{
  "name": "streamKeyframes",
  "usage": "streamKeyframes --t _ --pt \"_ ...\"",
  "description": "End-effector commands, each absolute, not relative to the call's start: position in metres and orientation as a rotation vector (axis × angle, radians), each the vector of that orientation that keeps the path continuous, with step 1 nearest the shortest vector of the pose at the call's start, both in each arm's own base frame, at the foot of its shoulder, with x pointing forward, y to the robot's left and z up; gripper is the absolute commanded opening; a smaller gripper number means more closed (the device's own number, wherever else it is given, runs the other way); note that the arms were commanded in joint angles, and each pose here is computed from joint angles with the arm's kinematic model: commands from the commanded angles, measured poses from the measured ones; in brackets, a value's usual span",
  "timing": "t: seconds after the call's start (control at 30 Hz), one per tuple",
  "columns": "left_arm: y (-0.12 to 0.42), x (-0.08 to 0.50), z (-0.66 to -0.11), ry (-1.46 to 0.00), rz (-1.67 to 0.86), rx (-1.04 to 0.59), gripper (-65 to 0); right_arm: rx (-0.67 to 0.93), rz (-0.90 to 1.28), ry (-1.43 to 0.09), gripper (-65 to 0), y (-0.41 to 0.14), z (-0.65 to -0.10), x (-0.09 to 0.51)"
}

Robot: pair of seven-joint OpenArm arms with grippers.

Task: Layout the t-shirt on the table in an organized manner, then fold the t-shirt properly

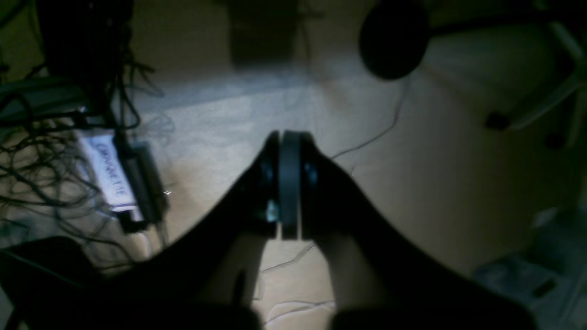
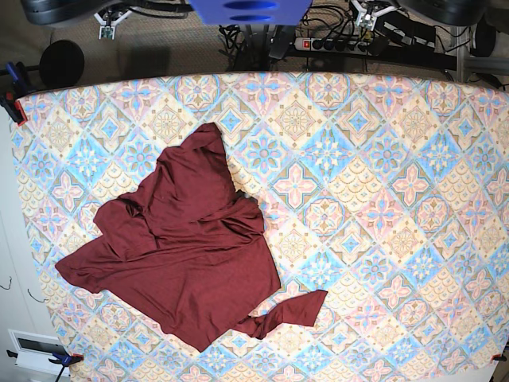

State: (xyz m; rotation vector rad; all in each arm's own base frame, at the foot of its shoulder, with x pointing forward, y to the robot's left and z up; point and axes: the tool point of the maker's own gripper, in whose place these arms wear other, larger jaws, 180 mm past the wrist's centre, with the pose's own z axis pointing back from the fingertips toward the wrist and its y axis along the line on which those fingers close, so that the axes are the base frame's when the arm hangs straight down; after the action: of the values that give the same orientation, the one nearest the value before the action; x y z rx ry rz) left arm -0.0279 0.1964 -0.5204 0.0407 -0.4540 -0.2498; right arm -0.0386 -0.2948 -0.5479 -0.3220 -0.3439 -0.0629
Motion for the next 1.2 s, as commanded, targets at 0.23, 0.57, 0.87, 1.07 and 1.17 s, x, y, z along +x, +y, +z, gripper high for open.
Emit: streamKeyframes --t 0.23,0.57,0.87,1.07,1.17 --pt "0.175 0.001 -0.455 -0.616 -0.263 0.005 -65.0 -0.334 -0.334 -0.485 -65.0 -0.328 -0.501 -0.021" --pt "0.150 0.051 -0.392 -0.679 -0.305 -0.024 -65.0 -0.330 -0.356 -0.663 -65.0 -0.340 -0.416 0.045" --pt "0.144 0.096 -0.371 -0.810 -0.310 -0.021 -65.0 -0.294 -0.296 -0.759 -65.0 -0.321 -0.375 0.087" --pt "0.144 0.142 -0.356 -0.934 -0.308 -0.001 -64.9 -0.215 -0.300 -0.815 -65.0 -0.300 -0.374 0.134" --pt "0.146 0.160 -0.353 -0.954 -0.307 0.015 -64.8 -0.163 -0.286 -0.871 -65.0 -0.283 -0.370 0.165"
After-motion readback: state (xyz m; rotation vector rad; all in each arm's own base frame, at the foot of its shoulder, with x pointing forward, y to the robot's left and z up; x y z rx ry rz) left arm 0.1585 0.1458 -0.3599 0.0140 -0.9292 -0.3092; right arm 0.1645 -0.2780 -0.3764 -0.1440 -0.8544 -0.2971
